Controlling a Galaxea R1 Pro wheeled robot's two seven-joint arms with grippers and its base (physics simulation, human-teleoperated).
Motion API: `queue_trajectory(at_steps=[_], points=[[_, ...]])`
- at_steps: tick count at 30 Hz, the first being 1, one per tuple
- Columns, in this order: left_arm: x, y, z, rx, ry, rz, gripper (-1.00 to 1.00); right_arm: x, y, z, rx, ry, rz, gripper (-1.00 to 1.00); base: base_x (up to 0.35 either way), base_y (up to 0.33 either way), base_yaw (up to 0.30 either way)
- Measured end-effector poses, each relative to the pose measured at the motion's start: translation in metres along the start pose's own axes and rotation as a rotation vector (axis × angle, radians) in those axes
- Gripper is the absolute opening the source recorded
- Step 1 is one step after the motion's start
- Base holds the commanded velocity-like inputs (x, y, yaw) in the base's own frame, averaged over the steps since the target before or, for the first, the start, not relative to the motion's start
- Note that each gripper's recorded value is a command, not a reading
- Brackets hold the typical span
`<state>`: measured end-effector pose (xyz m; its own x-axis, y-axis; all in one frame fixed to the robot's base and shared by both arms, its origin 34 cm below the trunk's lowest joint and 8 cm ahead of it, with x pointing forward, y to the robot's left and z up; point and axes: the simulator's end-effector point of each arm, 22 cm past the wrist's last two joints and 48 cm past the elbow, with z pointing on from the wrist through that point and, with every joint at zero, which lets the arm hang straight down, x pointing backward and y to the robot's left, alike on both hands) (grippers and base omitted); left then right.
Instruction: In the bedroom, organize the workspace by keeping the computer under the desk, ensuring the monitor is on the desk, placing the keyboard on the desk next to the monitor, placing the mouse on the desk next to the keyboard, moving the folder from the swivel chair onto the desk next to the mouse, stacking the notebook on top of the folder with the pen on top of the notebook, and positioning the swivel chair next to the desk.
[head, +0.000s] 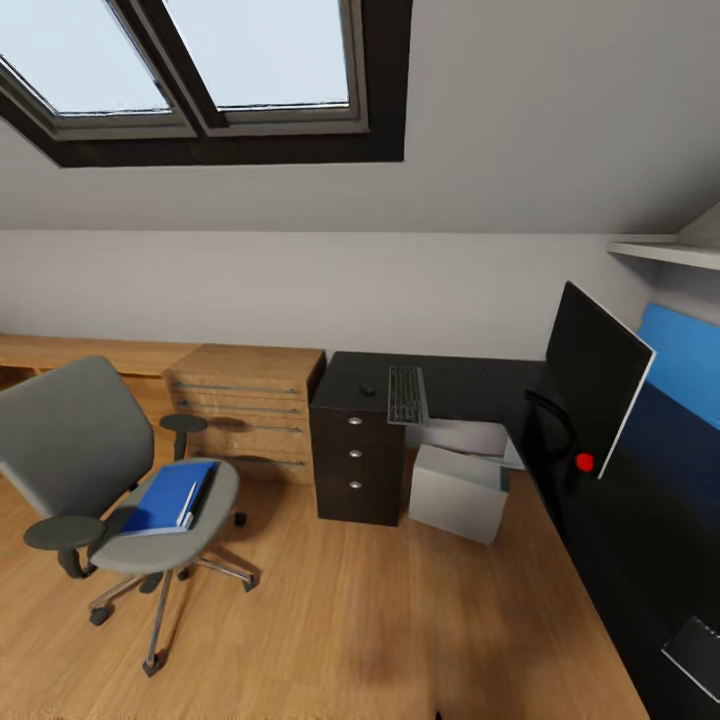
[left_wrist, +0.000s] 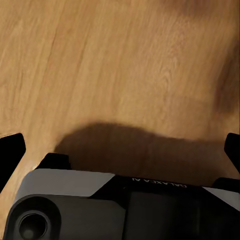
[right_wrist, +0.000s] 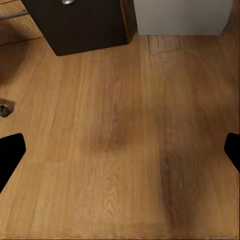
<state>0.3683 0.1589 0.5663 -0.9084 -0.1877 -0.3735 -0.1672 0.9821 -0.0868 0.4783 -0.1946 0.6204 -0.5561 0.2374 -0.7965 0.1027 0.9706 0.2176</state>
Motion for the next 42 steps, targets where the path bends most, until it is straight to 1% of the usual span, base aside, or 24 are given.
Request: queue_trajectory(at_steps=[16, 22, 25, 31, 35, 42], points=[[0.000, 0.002, 0.000, -0.002, -0.001, -0.001, 1.00, 0.000, 0.002, 0.000, -0.002, 0.000, 0.002, 1.00, -0.292, -0.143, 0.000], [-0.004, 0.003, -0.003, -0.004, -0.008, -0.005, 1.00, -0.001, 0.013, -0.002, -0.013, 0.001, 0.013, 1.00, -0.058, -0.014, 0.000], [-0.010, 0.003, -0.007, -0.004, -0.030, -0.013, 1.00, -0.003, 0.019, -0.005, -0.019, 0.002, 0.017, 1.00, -0.007, -0.002, 0.000], [-0.016, 0.002, -0.015, -0.006, -0.048, -0.020, 1.00, -0.008, 0.022, -0.010, -0.021, 0.004, 0.017, 1.00, -0.001, 0.000, 0.000], [-0.024, 0.003, -0.020, -0.007, -0.075, -0.029, 1.00, -0.012, 0.023, -0.014, -0.021, 0.004, 0.017, 1.00, 0.000, 0.000, 0.000], [-0.029, 0.004, -0.029, -0.011, -0.087, -0.033, 1.00, -0.019, 0.025, -0.020, -0.020, 0.004, 0.017, 1.00, 0.000, 0.000, 0.000]])
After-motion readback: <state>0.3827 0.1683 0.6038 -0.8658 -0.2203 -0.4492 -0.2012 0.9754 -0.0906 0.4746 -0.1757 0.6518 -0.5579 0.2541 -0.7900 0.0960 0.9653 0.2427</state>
